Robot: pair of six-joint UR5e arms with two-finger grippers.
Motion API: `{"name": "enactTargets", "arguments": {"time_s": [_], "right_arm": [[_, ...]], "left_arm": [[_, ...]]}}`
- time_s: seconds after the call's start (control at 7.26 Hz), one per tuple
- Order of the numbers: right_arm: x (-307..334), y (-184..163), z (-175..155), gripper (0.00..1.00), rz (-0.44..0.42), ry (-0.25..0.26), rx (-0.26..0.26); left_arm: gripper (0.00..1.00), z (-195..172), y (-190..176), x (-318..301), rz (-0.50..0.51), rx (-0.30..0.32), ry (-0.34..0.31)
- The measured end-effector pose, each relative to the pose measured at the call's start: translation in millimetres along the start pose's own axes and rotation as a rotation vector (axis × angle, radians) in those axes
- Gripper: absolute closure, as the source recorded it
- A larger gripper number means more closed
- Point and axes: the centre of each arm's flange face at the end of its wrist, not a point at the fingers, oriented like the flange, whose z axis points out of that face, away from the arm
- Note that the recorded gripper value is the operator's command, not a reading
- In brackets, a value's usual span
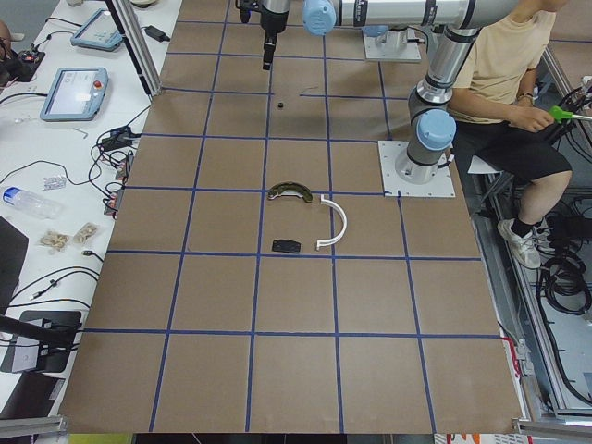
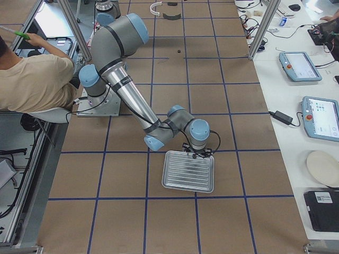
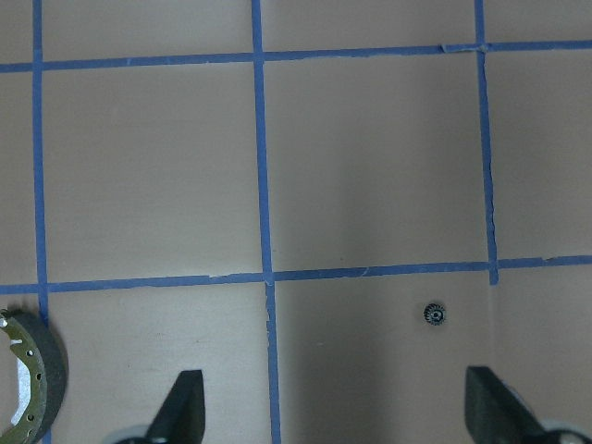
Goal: Place bearing gear from tray to pile
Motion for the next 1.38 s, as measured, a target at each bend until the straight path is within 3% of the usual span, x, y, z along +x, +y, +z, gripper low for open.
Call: {"name": "enactTargets", "arguments": {"time_s": [0.28, 0.69, 0.83, 0.96, 1.38], "right_arm": [[-0.4, 1.4, -1.2, 0.15, 0.001, -0.004, -0.012], [-1.1, 3.9, -0.7, 0.27, 0.004, -0.012, -0.025], [-1.0, 4.2, -0.6, 0.39, 0.005, -0.013, -0.026], [-1.3, 4.3, -0.2, 0.67, 0.008, -0.014, -0.027], [-3.1, 3.8, 1.8, 0.93, 0.020, -0.020, -0.027]], "left_arm": [[0.00, -0.2, 0.3, 0.0, 0.000, 0.000, 0.000], [0.00, -0.1, 0.4, 0.0, 0.000, 0.000, 0.000], [0.00, 0.0, 0.5, 0.0, 0.000, 0.000, 0.000], [0.00, 0.1, 0.5, 0.0, 0.000, 0.000, 0.000], [0.00, 0.0, 0.5, 0.0, 0.000, 0.000, 0.000]]}}
